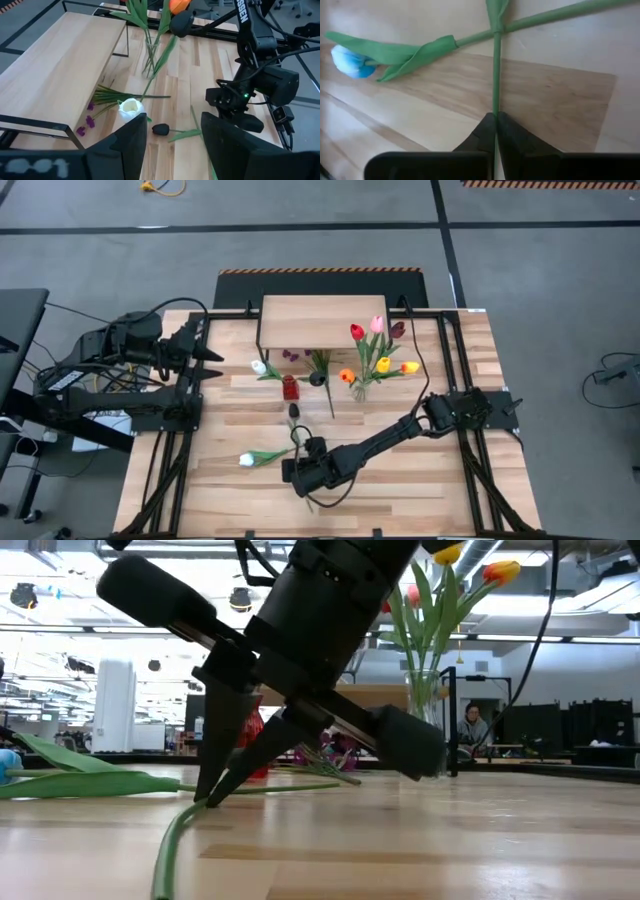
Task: Pick and place flowers into a vace then onto a shelf
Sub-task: Put the black tulip into the red vase
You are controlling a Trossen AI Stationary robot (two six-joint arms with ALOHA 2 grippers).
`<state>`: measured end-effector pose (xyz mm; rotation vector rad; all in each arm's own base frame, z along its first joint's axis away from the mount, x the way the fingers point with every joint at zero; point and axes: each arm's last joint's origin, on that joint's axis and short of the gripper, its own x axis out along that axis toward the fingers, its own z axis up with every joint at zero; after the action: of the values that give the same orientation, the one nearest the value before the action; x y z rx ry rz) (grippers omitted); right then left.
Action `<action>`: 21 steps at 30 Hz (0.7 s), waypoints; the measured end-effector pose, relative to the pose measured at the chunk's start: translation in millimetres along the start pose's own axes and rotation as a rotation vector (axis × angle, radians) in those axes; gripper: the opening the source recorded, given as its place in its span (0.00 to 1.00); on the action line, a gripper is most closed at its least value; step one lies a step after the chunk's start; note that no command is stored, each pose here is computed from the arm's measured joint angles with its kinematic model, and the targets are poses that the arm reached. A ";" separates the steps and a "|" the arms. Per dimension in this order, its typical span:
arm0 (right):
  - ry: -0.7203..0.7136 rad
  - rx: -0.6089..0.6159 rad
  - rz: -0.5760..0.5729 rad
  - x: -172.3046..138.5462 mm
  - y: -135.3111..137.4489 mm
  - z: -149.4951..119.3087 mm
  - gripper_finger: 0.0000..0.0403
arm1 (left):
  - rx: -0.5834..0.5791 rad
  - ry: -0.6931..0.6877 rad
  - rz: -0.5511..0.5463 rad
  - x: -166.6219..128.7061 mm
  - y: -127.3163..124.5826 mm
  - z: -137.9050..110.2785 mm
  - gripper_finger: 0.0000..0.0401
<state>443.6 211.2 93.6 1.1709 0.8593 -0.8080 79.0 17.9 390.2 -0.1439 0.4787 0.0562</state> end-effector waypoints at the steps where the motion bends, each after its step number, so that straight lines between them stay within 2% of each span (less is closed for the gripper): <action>1: 0.000 -0.024 -0.003 -1.6 2.4 -0.8 0.01 | -0.001 0.002 0.000 0.0 0.0 -0.2 0.44; 6: -0.011 -0.250 0.004 -19.8 22.2 -6.0 0.00 | -0.006 0.002 -0.039 0.0 -1.1 -0.2 0.44; 9: 0.035 -0.390 0.010 -37.2 34.7 -13.0 0.00 | -0.007 0.002 -0.056 0.0 -1.6 -0.2 0.44; 13: 0.057 -0.567 0.121 -73.0 58.2 -23.4 0.00 | -0.006 0.002 -0.062 -0.1 -1.8 -0.1 0.44; 18: -0.010 -0.718 0.223 -111.2 80.4 -24.0 0.00 | -0.006 0.001 -0.079 -0.1 -2.2 0.0 0.44; 21: -0.106 -0.747 0.271 -139.1 83.2 -21.7 0.00 | -0.003 -0.008 -0.081 -0.1 -2.3 0.8 0.44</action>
<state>451.3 261.1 249.1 0.5546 0.7905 -0.2707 79.5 15.7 391.2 -0.1662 0.4648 -0.0215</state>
